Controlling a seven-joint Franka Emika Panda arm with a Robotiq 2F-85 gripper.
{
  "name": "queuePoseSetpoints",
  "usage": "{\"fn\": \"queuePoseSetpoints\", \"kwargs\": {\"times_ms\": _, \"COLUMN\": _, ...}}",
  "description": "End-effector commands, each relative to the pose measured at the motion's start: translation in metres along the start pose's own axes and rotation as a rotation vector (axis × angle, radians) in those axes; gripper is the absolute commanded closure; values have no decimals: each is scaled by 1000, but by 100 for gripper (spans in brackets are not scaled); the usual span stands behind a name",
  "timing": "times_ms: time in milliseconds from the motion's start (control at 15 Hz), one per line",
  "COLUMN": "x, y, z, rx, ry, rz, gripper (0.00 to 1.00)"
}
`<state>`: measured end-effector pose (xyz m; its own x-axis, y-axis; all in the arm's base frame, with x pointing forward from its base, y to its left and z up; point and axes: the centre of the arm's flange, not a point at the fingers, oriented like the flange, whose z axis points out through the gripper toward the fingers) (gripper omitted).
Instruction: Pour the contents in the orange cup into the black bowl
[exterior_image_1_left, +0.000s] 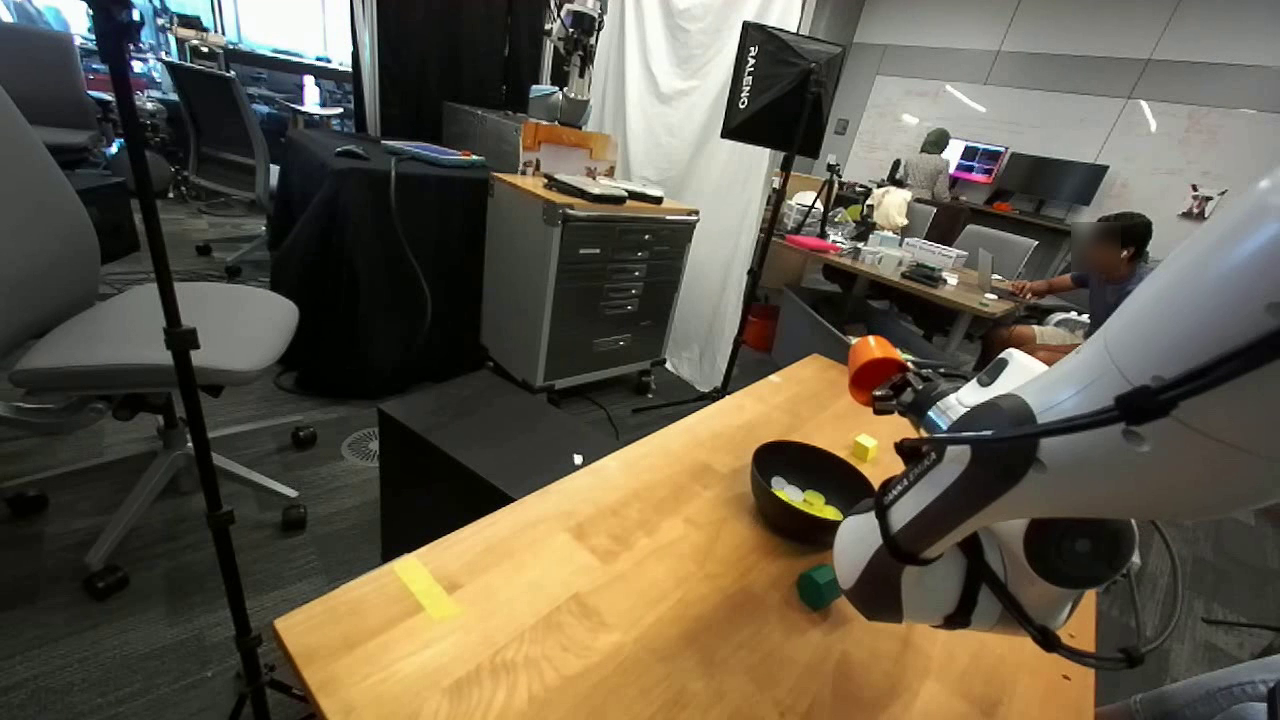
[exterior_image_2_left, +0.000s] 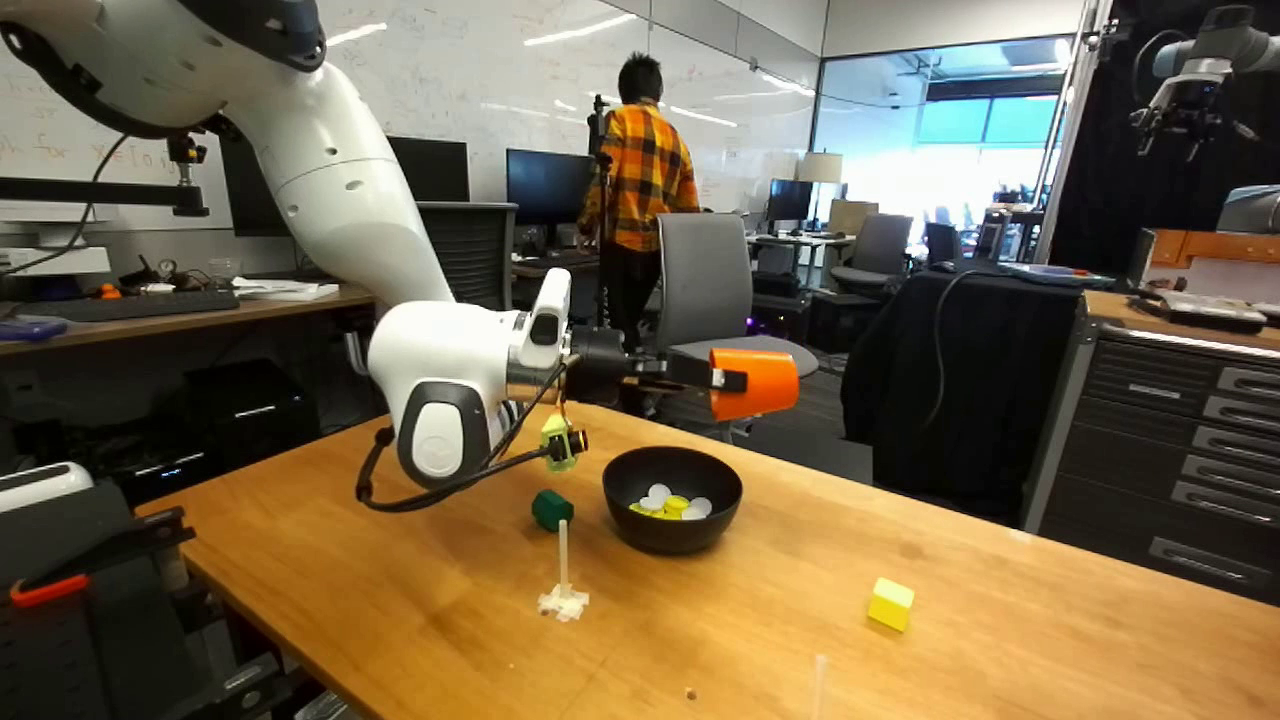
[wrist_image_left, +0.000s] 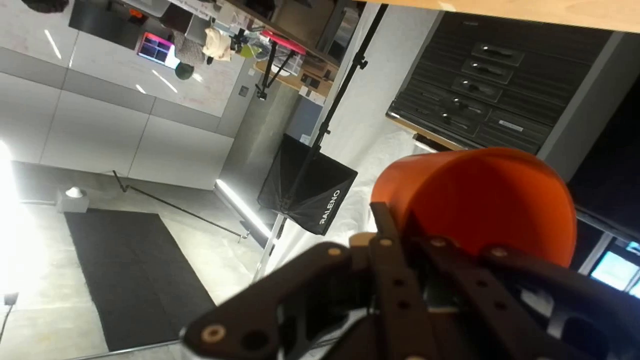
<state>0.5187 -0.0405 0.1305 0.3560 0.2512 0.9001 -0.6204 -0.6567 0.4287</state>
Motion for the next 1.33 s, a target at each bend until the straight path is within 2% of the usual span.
{"fn": "queuePoseSetpoints", "kwargs": {"times_ms": 0, "x": 8, "y": -3, "z": 1, "rx": -16, "ry": -33, "rz": 55, "gripper": 95}}
{"fn": "queuePoseSetpoints", "kwargs": {"times_ms": 467, "x": -4, "y": -9, "z": 0, "rx": 1, "ry": -179, "rz": 212, "gripper": 95}}
{"fn": "queuePoseSetpoints", "kwargs": {"times_ms": 533, "x": -6, "y": -12, "z": 27, "rx": 3, "ry": -204, "rz": 241, "gripper": 95}}
{"fn": "queuePoseSetpoints", "kwargs": {"times_ms": 1067, "x": 45, "y": 32, "z": 54, "rx": 51, "ry": -256, "rz": 454, "gripper": 95}}
{"fn": "queuePoseSetpoints", "kwargs": {"times_ms": 1267, "x": 61, "y": 45, "z": 56, "rx": 96, "ry": -285, "rz": 521, "gripper": 95}}
